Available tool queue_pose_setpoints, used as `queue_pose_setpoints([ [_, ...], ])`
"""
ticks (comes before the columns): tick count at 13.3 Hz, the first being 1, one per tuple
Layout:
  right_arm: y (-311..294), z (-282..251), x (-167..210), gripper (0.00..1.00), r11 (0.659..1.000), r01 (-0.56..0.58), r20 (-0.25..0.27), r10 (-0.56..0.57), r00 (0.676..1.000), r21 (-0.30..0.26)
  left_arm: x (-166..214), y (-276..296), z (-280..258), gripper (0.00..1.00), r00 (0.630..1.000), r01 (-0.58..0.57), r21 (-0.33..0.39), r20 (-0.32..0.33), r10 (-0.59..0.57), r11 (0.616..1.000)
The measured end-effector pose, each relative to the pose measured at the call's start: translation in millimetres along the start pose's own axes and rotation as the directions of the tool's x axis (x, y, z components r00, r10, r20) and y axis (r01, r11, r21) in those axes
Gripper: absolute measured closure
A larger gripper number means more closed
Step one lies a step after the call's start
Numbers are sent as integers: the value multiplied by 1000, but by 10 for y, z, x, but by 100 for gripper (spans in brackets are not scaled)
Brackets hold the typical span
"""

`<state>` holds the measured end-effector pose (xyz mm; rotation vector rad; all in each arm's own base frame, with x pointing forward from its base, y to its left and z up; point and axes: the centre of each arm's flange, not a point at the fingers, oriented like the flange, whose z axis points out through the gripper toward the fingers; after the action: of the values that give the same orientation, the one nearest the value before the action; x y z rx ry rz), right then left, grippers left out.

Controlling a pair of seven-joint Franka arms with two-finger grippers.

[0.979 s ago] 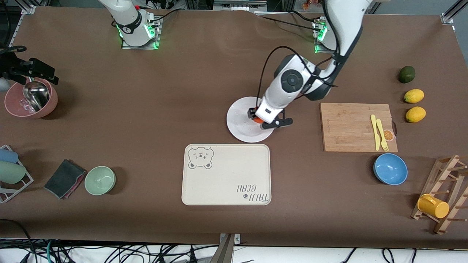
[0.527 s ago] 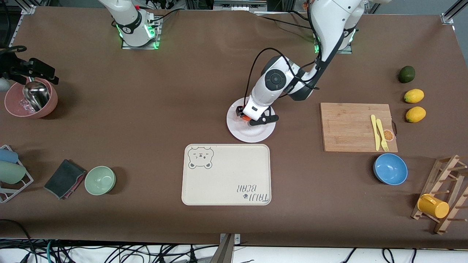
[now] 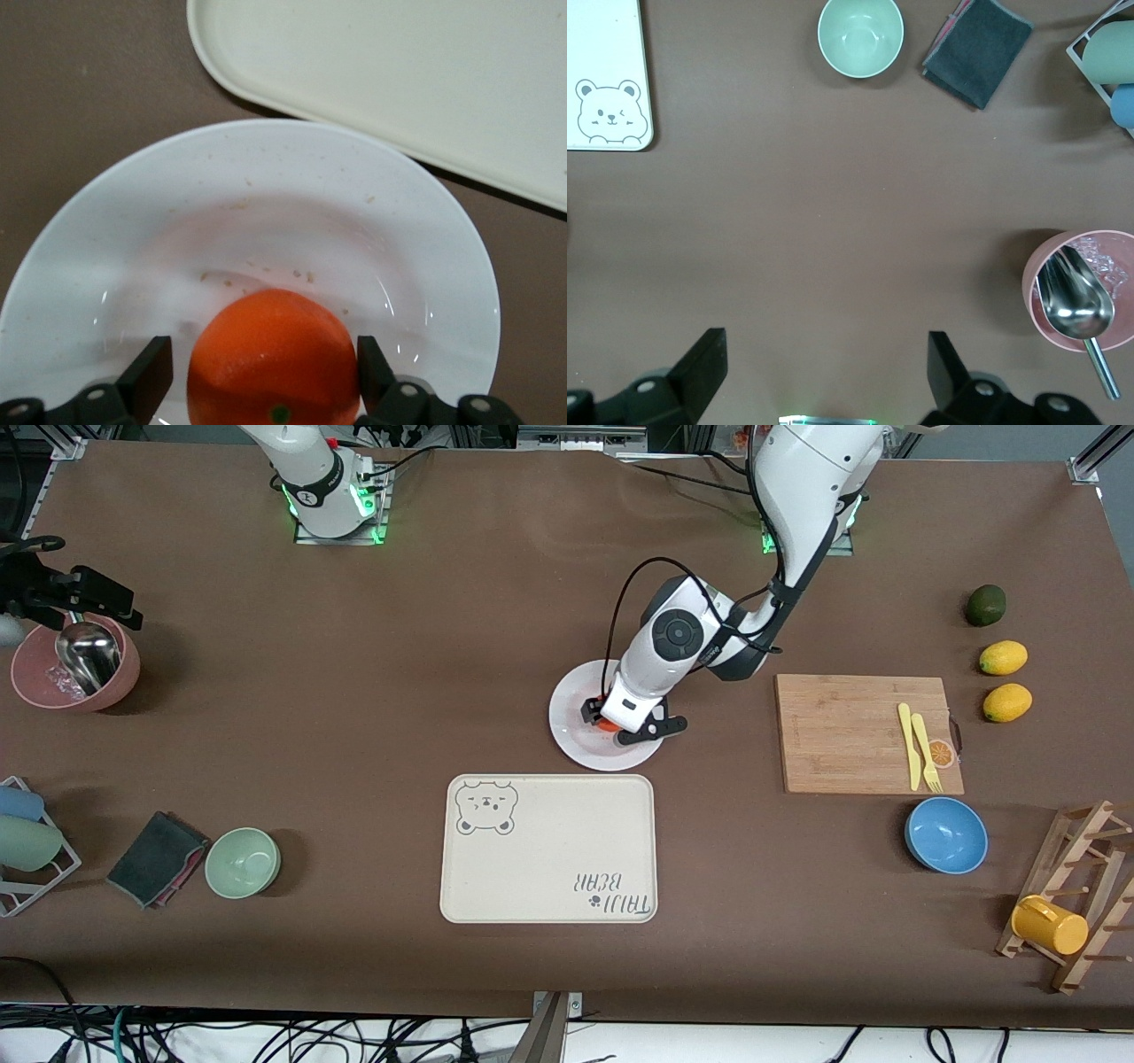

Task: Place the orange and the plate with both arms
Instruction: 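Carry the orange with the left gripper over the white plate, then open the left gripper to release the orange onto the plate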

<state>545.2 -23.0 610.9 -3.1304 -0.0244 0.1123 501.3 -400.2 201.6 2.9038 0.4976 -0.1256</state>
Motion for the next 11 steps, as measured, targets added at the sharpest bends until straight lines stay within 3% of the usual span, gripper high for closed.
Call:
queue_pose_setpoints([
  [3, 0, 1, -1, 0, 1000, 0, 1, 0, 1000, 0, 247, -42, -360, 0, 999, 32, -14, -26, -32, 999],
  [7, 1, 3, -2, 0, 1000, 0, 2, 0, 1000, 0, 798, -474, -1366, 0, 991, 122, -9, -50, -122, 993],
  [11, 2, 6, -3, 0, 1000, 0, 3, 0, 1000, 0, 1229, -1292, -2298, 0, 1000, 11, 54, -22, -10, 999],
])
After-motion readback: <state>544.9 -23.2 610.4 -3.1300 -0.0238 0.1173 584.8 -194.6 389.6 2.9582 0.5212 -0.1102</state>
